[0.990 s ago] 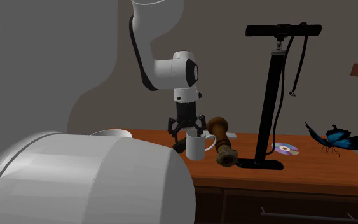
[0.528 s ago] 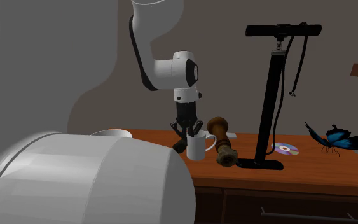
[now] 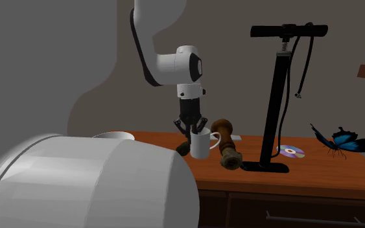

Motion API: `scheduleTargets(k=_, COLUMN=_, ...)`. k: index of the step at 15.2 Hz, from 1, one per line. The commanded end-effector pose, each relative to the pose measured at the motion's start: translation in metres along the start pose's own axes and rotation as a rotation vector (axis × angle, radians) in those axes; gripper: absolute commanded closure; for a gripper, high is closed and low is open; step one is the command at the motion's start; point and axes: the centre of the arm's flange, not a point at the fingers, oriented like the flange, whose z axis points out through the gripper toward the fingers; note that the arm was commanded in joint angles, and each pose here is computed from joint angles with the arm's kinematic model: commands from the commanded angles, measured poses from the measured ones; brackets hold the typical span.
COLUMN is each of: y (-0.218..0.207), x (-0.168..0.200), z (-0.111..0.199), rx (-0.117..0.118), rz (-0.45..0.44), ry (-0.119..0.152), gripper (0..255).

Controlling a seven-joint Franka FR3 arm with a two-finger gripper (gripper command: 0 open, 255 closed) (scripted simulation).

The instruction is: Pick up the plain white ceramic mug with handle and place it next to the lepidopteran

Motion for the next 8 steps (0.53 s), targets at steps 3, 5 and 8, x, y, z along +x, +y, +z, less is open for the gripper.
scheduleTargets(k=3, y=0.001, x=-0.004, z=-0.021, rx=0.000, rz=0.000, ry=0.000, gripper=255)
scheduleTargets(k=5, y=0.001, x=-0.006, z=-0.031, rx=0.000, rz=0.000, ry=0.000, gripper=255)
scheduleTargets(k=8, y=0.001, x=-0.009, z=-0.047, rx=0.000, rz=0.000, ry=0.000, gripper=255)
